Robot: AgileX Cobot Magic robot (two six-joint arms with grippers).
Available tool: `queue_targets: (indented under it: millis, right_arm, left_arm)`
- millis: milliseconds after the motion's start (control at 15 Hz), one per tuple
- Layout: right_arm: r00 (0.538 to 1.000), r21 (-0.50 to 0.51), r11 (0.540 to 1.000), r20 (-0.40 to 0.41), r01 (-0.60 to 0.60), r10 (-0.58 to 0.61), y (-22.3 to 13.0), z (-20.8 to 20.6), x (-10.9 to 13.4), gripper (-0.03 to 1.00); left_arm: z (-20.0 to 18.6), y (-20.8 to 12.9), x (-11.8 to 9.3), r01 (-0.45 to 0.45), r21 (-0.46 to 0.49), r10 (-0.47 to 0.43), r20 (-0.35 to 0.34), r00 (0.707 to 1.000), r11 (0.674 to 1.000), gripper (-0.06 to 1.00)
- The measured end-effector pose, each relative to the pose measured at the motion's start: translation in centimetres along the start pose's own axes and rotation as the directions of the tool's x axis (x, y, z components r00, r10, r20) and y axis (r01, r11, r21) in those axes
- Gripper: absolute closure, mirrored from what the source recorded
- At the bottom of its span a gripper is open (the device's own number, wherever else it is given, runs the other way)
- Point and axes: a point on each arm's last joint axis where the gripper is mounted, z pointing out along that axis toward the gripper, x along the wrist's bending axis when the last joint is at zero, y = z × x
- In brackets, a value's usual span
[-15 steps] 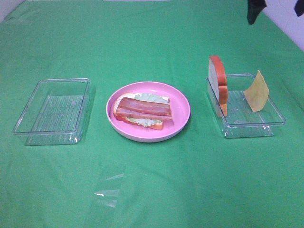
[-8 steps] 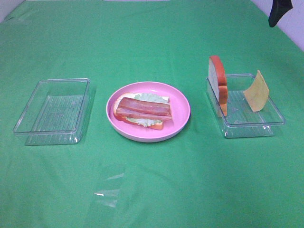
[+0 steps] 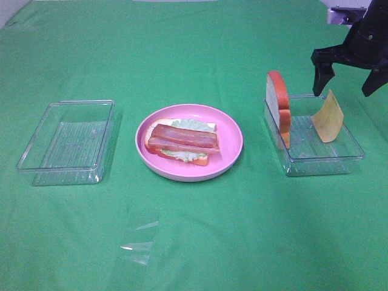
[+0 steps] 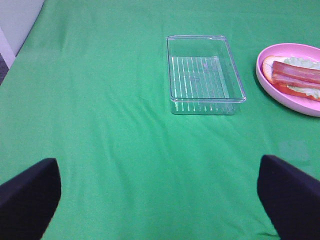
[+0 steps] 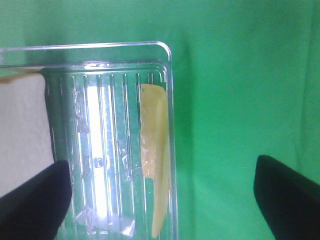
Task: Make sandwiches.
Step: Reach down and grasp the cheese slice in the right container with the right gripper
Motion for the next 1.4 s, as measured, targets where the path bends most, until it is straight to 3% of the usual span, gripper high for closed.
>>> queue_targets:
  millis: [400, 867, 1200, 1400]
  right_arm:
    - [1.000, 0.029, 1.000, -0.001, 0.000, 0.000, 0.2, 2.6, 0.0, 0.05]
    - [1.000, 0.045, 0.999, -0.002, 0.000, 0.000, 0.2, 3.4, 0.0, 0.78]
    - [1.000, 0.045, 0.999, -0.002, 0.000, 0.000, 0.2, 3.4, 0.0, 0.94]
    - [1.000, 0.042, 0.999, -0.002, 0.000, 0.000, 0.2, 3.2, 0.0, 0.94]
  left_arm:
    - [0.0, 0.0, 0.0, 0.000, 0.000, 0.000, 0.000, 1.000, 1.000, -0.05]
    - [0.0, 0.0, 0.0, 0.000, 0.000, 0.000, 0.000, 1.000, 1.000, -0.05]
    - [0.0, 0.0, 0.0, 0.000, 0.000, 0.000, 0.000, 1.000, 1.000, -0.05]
    - [0.0, 0.0, 0.0, 0.000, 0.000, 0.000, 0.000, 1.000, 1.000, -0.05]
